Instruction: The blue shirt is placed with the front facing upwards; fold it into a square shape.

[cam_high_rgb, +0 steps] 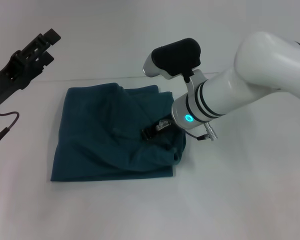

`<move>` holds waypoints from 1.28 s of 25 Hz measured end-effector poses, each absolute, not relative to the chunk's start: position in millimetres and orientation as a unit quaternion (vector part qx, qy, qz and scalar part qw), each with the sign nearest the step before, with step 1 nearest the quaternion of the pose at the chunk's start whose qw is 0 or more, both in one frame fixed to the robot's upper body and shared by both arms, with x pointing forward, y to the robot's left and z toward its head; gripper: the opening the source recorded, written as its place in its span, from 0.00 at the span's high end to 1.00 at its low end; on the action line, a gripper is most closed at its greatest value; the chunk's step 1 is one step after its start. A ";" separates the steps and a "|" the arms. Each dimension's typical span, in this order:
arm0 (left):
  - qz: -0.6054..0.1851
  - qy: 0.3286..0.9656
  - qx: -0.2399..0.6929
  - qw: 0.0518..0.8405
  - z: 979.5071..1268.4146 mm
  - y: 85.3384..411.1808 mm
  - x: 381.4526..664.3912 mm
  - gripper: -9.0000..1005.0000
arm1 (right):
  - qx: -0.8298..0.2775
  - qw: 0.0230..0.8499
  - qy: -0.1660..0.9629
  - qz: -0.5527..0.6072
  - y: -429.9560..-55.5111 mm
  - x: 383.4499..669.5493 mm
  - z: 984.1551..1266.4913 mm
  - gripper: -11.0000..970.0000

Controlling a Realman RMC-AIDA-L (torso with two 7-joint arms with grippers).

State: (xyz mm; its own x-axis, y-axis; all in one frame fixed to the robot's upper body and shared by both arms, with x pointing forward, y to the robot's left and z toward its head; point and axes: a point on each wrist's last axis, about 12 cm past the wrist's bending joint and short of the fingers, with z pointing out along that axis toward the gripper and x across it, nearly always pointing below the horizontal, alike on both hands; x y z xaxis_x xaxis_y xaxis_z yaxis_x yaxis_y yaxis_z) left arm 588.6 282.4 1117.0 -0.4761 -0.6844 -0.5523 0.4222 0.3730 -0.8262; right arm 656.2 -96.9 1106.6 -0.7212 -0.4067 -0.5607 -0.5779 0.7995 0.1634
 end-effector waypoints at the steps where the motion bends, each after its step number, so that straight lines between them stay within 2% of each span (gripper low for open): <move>1: -0.551 0.659 -0.099 0.502 1117.2 282.3 588.8 0.06 | -0.269 0.259 0.913 0.166 -97.5 656.5 1106.8 0.89; 17: -0.547 0.660 -0.100 0.505 1119.0 282.1 592.1 0.07 | -0.291 0.289 0.898 0.160 -83.1 663.9 1121.5 0.87; 20: -0.548 0.660 -0.098 0.505 1120.1 280.8 593.4 0.07 | -0.298 0.284 0.897 0.160 -79.9 663.4 1123.3 0.63; 32: -0.553 0.659 -0.091 0.502 1121.3 264.8 601.8 0.07 | -0.320 0.279 0.897 0.122 -85.9 662.6 1113.2 0.39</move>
State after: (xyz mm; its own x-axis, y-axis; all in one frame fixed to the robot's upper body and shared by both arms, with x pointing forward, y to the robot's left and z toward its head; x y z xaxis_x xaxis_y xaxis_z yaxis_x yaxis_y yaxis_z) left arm 601.8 264.8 1121.3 -0.4799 -0.6752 -0.5602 0.4347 0.3717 -0.8203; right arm 662.6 -85.9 1113.2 -0.6393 -0.5066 -0.5784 -0.6429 0.7648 0.0407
